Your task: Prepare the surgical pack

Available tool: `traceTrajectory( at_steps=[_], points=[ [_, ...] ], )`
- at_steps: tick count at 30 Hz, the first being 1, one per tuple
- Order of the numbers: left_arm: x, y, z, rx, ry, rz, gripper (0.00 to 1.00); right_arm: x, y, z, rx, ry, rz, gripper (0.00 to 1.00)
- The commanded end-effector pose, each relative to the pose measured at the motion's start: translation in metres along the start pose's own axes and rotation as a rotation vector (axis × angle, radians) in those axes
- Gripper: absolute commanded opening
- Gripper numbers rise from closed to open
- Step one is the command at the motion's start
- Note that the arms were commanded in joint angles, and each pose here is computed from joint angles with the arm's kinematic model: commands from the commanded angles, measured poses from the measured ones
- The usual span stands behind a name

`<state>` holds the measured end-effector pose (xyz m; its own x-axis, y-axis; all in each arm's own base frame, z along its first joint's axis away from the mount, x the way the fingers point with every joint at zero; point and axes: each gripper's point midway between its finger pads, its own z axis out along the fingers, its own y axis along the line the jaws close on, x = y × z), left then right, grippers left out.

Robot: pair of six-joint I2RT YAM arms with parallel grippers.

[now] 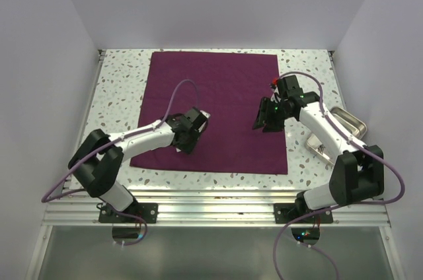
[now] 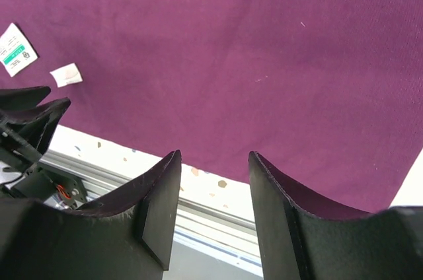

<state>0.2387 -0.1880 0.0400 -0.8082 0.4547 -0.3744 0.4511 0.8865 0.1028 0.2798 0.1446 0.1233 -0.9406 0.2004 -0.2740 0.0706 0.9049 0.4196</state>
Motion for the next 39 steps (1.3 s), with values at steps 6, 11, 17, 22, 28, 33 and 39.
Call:
traceTrajectory(
  at_steps=[6,11,17,22,28,33,39],
  points=[
    [-0.014,0.008,0.014,-0.117,-0.041,0.033,0.38,0.0,0.007,-0.003,-0.046,-0.029,-0.026,0.48],
    [-0.018,0.003,0.018,-0.104,-0.041,0.047,0.35,0.002,0.007,-0.004,-0.045,-0.029,-0.026,0.48],
    [-0.02,0.004,0.022,-0.116,-0.039,0.064,0.34,0.002,0.006,-0.002,-0.042,-0.027,-0.023,0.47],
    [-0.026,0.003,0.025,-0.119,-0.048,0.07,0.29,0.0,0.008,0.001,-0.05,-0.022,-0.015,0.47],
    [-0.029,0.004,0.029,-0.134,-0.045,0.083,0.13,0.001,0.008,0.005,-0.05,-0.009,-0.014,0.46],
    [-0.041,0.006,0.017,-0.142,-0.055,0.08,0.0,0.0,0.012,0.008,-0.063,-0.003,-0.024,0.45],
    [-0.08,-0.023,-0.039,0.063,-0.125,0.026,0.0,0.002,0.053,0.011,-0.284,0.062,-0.118,0.46]
  ],
)
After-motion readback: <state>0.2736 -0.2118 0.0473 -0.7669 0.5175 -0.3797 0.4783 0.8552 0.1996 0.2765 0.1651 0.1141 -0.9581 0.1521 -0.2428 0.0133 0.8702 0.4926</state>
